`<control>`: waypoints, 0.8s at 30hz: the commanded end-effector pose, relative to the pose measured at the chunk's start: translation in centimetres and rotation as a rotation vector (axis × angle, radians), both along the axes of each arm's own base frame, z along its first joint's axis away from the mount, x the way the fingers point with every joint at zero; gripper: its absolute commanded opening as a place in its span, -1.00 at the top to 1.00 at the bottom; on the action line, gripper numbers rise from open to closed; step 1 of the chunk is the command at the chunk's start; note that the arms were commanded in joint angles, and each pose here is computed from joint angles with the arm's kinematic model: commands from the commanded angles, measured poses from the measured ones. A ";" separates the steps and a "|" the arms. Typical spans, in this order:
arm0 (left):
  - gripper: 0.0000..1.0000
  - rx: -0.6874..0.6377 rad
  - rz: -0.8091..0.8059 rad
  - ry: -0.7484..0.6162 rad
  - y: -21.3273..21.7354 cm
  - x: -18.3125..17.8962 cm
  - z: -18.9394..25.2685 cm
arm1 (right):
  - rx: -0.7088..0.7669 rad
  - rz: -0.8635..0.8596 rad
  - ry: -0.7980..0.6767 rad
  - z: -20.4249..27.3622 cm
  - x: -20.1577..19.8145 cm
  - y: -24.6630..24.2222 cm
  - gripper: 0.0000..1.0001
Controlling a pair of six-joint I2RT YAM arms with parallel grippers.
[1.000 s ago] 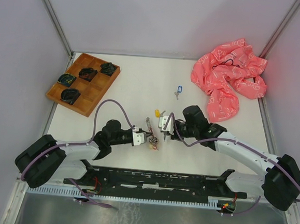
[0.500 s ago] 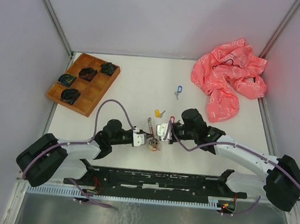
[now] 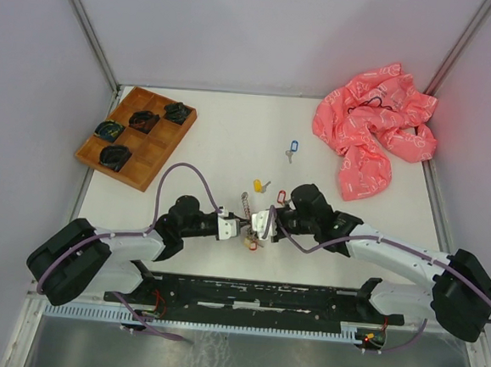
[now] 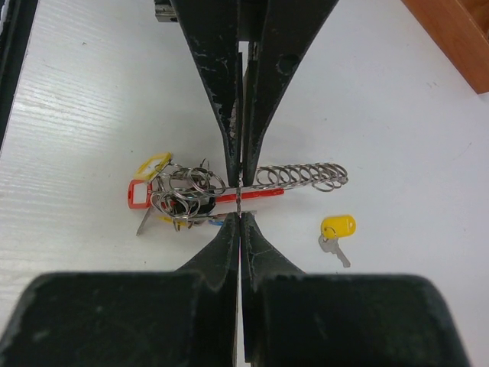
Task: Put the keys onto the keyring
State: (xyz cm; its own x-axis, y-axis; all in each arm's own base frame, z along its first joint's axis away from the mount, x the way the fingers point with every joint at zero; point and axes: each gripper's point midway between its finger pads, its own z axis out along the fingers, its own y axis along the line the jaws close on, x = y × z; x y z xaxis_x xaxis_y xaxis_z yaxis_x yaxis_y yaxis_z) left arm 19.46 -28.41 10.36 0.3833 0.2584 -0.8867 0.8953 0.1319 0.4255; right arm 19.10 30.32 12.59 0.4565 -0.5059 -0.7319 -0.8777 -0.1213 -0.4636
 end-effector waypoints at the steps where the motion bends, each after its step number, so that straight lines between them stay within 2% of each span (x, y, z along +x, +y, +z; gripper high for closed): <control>1: 0.95 -0.081 -0.015 -0.099 -0.9 0.7 3.3 | 0.018 -0.007 -0.073 0.5 0.7 0.6 0.99; 24: 0.95 -0.080 -0.016 -0.090 -0.8 0.6 3.1 | -0.003 0.017 -0.068 -0.1 0.1 1.1 0.99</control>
